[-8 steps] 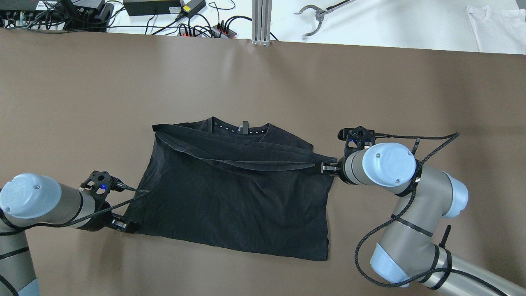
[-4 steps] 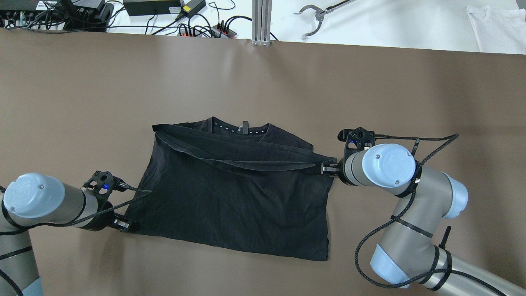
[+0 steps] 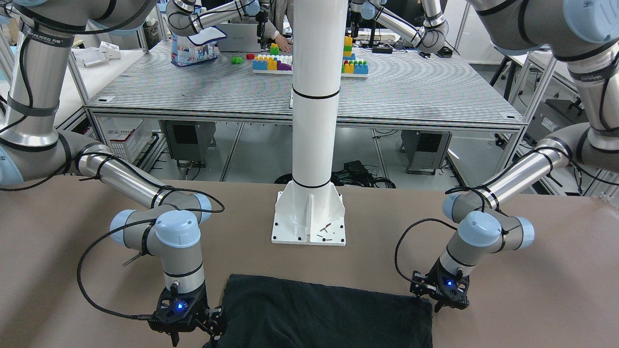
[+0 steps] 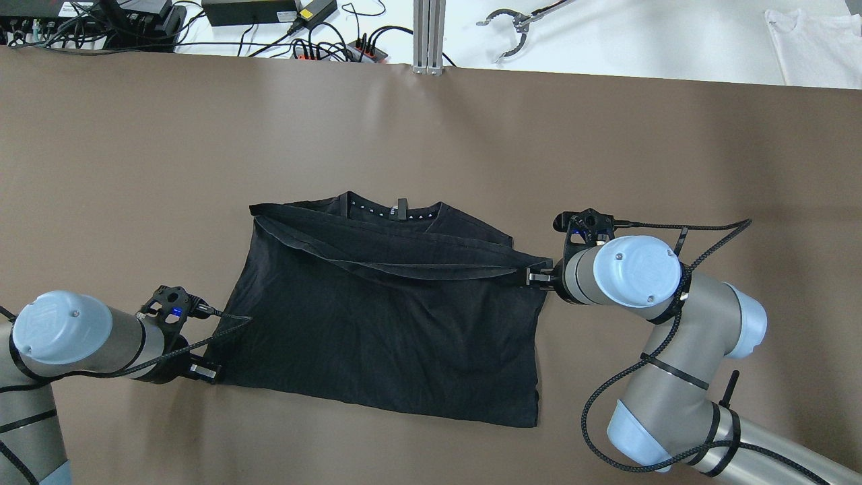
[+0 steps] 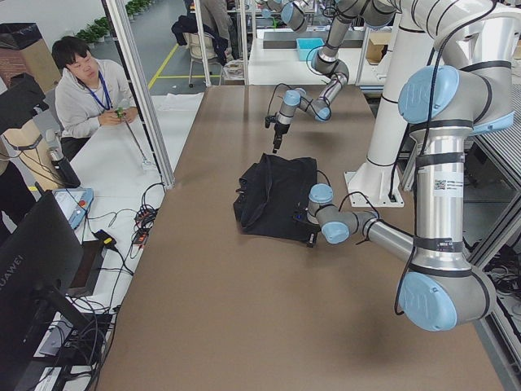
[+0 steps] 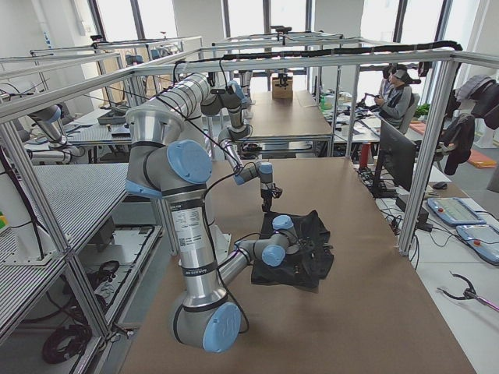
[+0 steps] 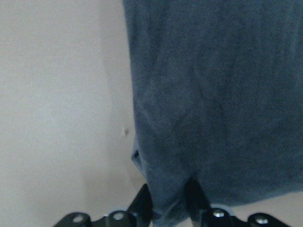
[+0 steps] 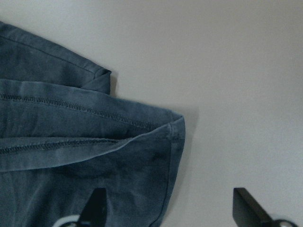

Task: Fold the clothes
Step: 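Grasp the folded edge with the left gripper and drag it toward the collar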

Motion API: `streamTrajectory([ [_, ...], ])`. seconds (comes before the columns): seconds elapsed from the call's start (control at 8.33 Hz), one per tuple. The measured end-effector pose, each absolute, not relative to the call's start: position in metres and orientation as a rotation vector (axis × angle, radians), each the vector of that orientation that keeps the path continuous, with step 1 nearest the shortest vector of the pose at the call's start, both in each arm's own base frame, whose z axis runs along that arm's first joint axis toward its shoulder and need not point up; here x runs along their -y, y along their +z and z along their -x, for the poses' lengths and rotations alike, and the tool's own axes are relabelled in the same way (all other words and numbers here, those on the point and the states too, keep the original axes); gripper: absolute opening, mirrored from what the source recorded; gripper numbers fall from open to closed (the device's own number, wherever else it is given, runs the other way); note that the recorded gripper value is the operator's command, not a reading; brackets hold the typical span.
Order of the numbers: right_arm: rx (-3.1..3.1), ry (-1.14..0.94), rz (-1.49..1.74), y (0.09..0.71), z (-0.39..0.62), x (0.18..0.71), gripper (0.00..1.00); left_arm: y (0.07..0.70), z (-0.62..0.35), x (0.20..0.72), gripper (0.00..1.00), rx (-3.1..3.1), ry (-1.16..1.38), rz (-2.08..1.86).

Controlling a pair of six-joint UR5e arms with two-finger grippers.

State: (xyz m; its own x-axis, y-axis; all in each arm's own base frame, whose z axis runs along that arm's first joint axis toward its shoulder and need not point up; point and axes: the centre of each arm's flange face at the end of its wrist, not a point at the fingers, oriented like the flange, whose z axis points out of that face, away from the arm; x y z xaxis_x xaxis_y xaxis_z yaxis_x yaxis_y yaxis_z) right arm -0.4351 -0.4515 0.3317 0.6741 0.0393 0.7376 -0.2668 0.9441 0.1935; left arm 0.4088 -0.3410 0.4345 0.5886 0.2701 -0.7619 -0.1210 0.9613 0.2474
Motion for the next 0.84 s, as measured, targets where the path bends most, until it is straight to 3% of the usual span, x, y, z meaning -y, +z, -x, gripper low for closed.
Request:
streamTrajectory([
  [0.6,0.815,0.167,-0.301,0.331,0.435,0.452,0.94,0.423,-0.404,0.345,0.00,-0.920,0.183,-0.204],
  [0.84,0.814,0.167,-0.301,0.331,0.436,0.452,0.94,0.424,-0.381,0.374,0.00,-0.902,0.140,-0.237],
])
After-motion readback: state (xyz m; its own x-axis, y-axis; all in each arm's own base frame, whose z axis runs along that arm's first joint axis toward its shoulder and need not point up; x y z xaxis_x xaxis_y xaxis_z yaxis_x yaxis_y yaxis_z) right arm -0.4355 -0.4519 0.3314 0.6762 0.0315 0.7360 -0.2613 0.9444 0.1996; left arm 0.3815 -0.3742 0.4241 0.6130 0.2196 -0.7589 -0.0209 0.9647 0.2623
